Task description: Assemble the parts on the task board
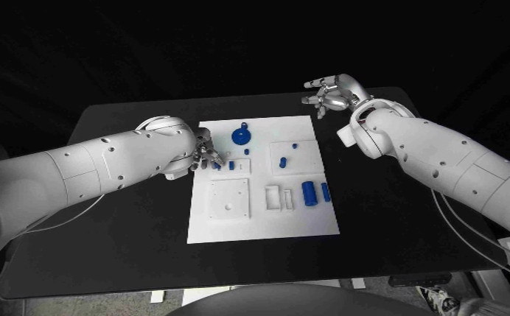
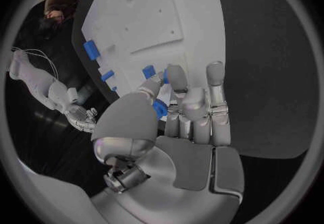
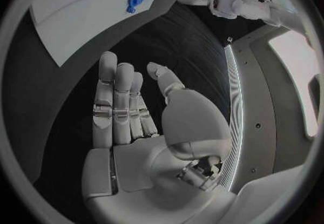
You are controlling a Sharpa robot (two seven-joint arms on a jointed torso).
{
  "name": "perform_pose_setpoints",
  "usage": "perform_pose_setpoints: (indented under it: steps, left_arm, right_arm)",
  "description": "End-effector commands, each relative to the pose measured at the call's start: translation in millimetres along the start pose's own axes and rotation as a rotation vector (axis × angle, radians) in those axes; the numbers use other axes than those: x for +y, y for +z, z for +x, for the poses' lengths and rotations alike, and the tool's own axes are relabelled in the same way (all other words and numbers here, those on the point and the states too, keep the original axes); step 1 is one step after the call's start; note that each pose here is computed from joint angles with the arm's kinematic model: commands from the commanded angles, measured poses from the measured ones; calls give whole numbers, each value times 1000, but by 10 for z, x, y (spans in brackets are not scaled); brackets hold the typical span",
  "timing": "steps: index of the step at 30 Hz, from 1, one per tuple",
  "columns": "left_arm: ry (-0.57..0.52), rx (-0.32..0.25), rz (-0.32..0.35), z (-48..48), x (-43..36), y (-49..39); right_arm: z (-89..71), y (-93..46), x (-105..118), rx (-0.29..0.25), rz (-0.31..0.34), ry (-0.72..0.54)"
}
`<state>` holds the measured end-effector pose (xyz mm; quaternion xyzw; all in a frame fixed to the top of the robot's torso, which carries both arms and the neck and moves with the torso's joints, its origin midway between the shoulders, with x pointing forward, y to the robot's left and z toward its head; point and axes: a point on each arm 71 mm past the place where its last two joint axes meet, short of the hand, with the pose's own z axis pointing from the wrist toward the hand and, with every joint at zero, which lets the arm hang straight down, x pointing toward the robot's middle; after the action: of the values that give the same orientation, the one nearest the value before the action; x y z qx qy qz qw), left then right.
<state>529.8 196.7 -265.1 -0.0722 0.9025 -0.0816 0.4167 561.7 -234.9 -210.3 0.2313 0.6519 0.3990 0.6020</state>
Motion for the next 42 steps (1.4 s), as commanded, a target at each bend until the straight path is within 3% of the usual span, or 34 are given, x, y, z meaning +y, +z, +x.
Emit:
perform_pose_setpoints:
  steps: [1, 42]
  left_arm:
    - [8, 3, 1, 22, -13, 1]
    - [15, 14, -11, 48, 28, -12]
  right_arm:
    - [7, 1, 11, 4, -10, 1]
    - [11, 3, 13, 4, -10, 1]
